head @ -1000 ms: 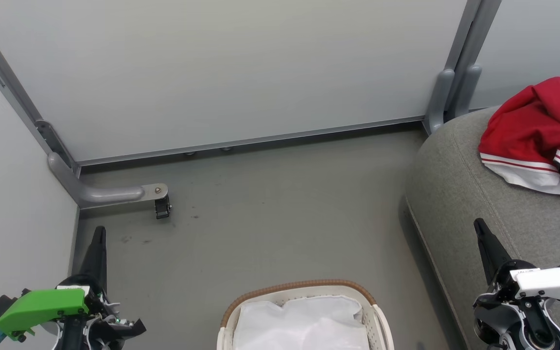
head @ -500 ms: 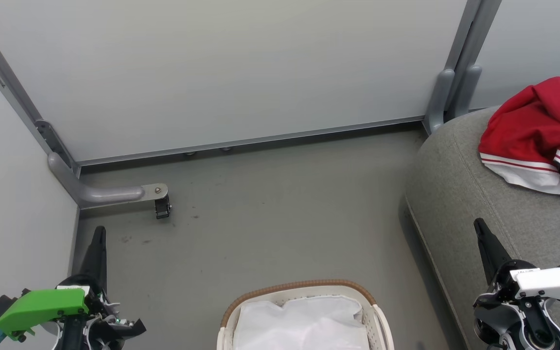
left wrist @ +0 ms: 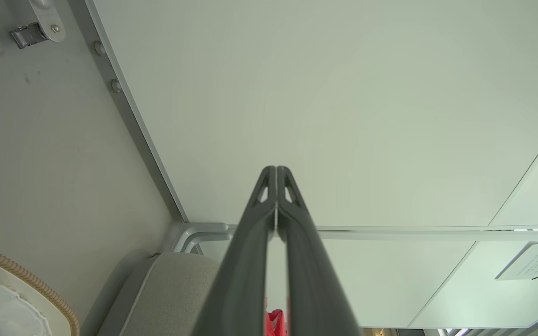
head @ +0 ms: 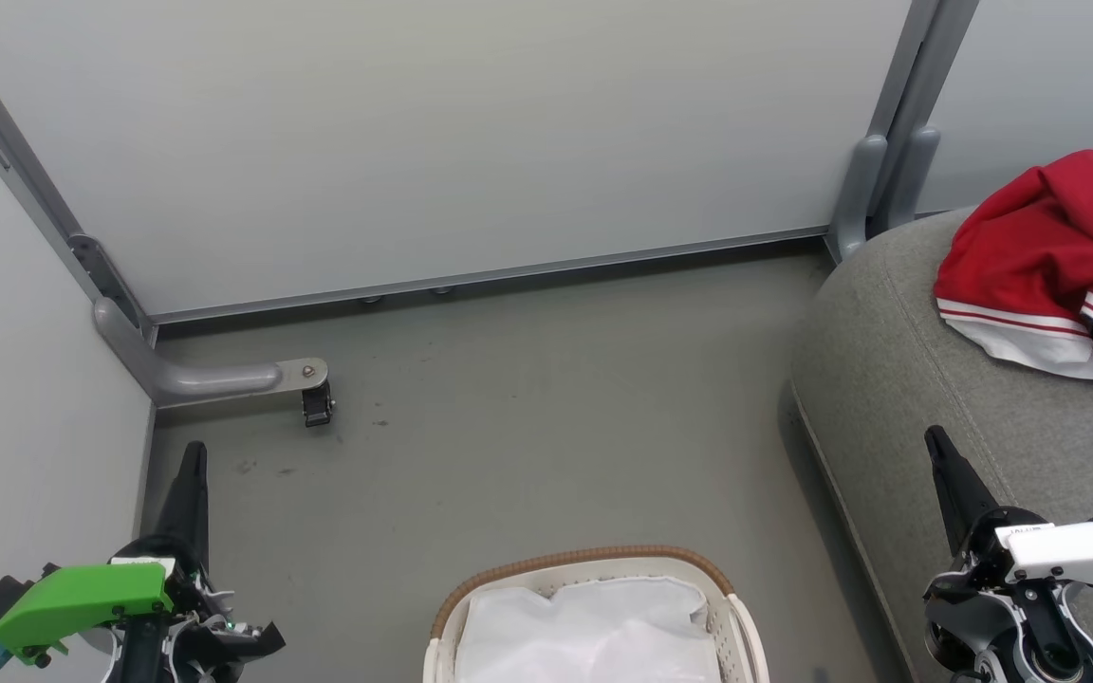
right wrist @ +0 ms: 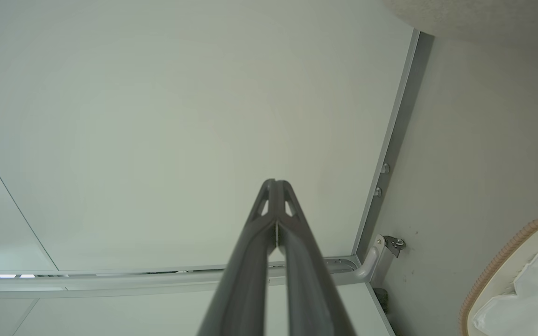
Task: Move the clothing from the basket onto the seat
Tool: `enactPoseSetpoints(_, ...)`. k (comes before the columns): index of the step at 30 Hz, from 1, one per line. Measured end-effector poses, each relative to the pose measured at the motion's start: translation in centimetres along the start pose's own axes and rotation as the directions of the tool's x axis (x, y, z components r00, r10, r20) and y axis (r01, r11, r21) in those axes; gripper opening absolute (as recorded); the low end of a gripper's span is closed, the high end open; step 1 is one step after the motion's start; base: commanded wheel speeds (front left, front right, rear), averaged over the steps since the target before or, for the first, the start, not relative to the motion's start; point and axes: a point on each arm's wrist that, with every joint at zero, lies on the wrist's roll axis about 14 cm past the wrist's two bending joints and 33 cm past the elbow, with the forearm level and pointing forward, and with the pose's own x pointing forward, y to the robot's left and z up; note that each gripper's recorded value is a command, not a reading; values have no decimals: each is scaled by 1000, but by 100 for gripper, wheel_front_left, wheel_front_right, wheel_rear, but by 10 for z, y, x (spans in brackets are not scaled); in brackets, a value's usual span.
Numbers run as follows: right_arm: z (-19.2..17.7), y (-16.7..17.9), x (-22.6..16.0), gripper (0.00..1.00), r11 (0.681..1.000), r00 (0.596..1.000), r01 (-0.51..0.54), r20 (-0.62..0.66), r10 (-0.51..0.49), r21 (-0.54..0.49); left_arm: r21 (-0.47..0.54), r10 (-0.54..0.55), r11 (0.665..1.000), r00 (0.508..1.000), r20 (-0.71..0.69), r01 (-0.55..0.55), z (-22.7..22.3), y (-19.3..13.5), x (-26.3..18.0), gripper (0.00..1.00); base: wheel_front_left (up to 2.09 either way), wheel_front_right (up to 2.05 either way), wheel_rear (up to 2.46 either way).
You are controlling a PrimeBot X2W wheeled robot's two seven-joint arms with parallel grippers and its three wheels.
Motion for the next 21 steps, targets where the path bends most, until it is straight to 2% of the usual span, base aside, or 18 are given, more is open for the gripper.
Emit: enactPoseSetpoints(21,0,0,0,0,1000,1000,0,0,0,0,0,0,1000,1000,0,0,0,0,0,0,0,0,0)
